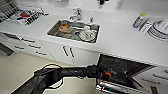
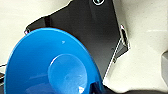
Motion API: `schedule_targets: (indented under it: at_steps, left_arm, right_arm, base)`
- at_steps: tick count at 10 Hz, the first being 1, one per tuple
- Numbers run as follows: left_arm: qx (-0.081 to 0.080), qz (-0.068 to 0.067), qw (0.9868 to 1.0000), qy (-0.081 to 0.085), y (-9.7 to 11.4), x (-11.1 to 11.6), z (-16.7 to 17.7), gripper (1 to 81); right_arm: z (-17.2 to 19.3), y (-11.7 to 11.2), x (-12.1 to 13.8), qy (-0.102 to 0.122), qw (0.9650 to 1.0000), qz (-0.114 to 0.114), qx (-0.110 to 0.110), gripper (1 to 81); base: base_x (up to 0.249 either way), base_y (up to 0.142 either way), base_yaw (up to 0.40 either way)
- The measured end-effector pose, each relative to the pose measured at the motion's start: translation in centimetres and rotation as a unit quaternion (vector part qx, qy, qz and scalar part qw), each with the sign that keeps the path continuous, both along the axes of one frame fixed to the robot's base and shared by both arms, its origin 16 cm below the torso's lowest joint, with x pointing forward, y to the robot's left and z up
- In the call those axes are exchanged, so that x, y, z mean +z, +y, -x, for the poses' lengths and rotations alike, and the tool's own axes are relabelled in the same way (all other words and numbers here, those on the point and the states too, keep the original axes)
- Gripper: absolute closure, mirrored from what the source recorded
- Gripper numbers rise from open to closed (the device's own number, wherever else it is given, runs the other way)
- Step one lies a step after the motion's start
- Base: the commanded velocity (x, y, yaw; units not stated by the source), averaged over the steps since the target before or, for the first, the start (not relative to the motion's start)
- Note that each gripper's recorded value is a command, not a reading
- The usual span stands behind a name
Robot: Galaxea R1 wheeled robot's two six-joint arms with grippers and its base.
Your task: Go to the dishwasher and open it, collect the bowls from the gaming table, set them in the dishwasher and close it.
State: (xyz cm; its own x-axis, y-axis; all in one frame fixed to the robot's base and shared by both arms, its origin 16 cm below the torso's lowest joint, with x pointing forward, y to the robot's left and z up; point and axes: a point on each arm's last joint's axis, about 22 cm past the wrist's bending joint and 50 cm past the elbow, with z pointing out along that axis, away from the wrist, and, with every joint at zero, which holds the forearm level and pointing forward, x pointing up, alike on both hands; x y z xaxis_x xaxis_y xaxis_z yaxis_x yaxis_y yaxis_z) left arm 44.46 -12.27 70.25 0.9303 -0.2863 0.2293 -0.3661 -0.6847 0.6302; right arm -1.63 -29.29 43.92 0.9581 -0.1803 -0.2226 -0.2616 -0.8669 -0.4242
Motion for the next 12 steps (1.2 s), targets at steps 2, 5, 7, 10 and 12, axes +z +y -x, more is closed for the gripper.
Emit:
schedule_targets:
  at_steps: [2, 5, 7, 10, 12]
  left_arm:
    - [0.016, 0.038, 0.999, -0.02, -2.2, 0.5, -1.6, 81.1]
    - [0.051, 0.038, 0.9971, -0.041, -3.5, -1.6, -5.4, 81.1]
    - [0.067, 0.048, 0.9954, -0.049, -5.4, -2.2, -6.8, 81.1]
    - [0.101, 0.018, 0.9923, -0.069, -1.9, -5.1, -10.6, 81.1]
    - [0.096, 0.031, 0.9917, -0.08, -2.7, -3.9, -11.2, 81.1]
  right_arm:
    - [0.1, 0.0, 0.0, 0.001, 1.0, 0.0, 0.0, 81.1]
    - [0.1, 0.2, 0.0, 0.001, 1.0, -0.001, 0.0, 81.1]
    - [0.1, 1.4, -0.1, 0.001, 1.0, -0.008, -0.002, 81.1]
    - [0.2, 1.6, -0.4, 0.001, 1.0, -0.006, -0.002, 81.1]
    - [0.2, 1.5, -1.0, 0.001, 1.0, 0.002, 0.001, 81.1]
  base:
    - [0.0, 0.0, 0.0]
    - [0.0, 0.0, 0.0]
    - [0.0, 0.0, 0.0]
    - [0.0, 0.0, 0.0]
    - [0.0, 0.0, 0.0]
